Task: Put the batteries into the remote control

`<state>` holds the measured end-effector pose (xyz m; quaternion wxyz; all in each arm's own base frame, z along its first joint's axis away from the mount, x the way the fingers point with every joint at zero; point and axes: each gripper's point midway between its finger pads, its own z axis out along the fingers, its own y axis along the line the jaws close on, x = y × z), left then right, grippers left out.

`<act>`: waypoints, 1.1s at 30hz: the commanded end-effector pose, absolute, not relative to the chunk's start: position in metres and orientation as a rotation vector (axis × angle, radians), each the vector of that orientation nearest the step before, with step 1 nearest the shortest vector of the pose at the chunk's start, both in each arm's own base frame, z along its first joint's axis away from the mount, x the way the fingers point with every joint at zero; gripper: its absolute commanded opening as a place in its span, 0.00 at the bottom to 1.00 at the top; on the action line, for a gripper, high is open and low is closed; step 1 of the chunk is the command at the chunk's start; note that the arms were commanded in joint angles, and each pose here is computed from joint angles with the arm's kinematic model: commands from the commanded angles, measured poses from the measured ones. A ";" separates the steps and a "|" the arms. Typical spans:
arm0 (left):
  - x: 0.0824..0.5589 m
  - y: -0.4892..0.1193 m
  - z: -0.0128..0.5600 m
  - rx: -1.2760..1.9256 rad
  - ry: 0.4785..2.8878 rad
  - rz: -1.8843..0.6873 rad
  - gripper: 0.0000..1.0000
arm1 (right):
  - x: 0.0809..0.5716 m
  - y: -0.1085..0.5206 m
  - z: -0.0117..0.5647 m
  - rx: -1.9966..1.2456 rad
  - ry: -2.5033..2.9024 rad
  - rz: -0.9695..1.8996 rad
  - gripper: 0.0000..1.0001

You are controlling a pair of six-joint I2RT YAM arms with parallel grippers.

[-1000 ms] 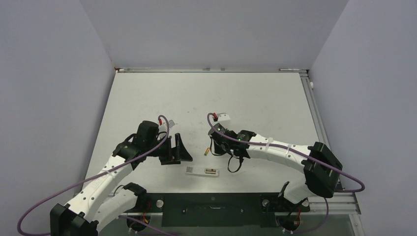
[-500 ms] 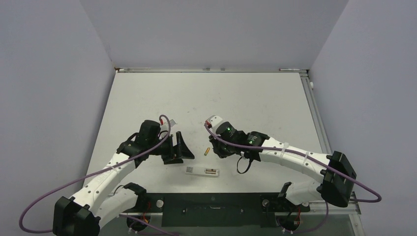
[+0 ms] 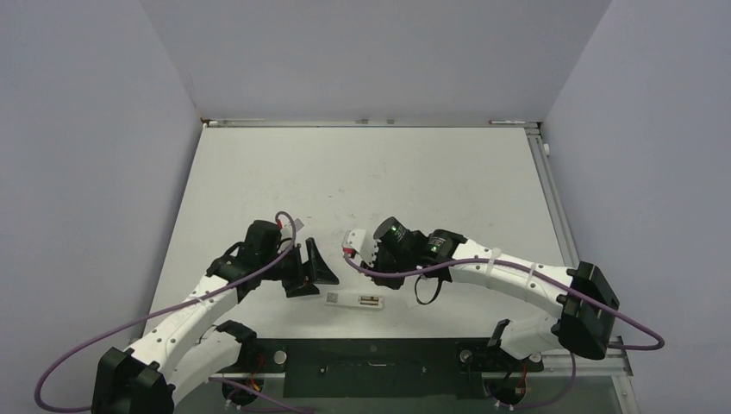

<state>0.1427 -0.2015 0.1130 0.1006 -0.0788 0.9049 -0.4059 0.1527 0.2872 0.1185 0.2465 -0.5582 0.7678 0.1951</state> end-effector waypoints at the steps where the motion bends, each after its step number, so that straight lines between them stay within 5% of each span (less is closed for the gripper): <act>1: 0.153 -0.202 0.118 -0.268 2.610 -1.214 0.75 | 0.146 0.296 0.120 -1.759 1.914 0.547 0.08; 33: 0.155 -0.192 0.103 -0.351 2.649 -1.156 0.75 | 0.136 0.322 0.065 -1.917 1.920 0.586 0.09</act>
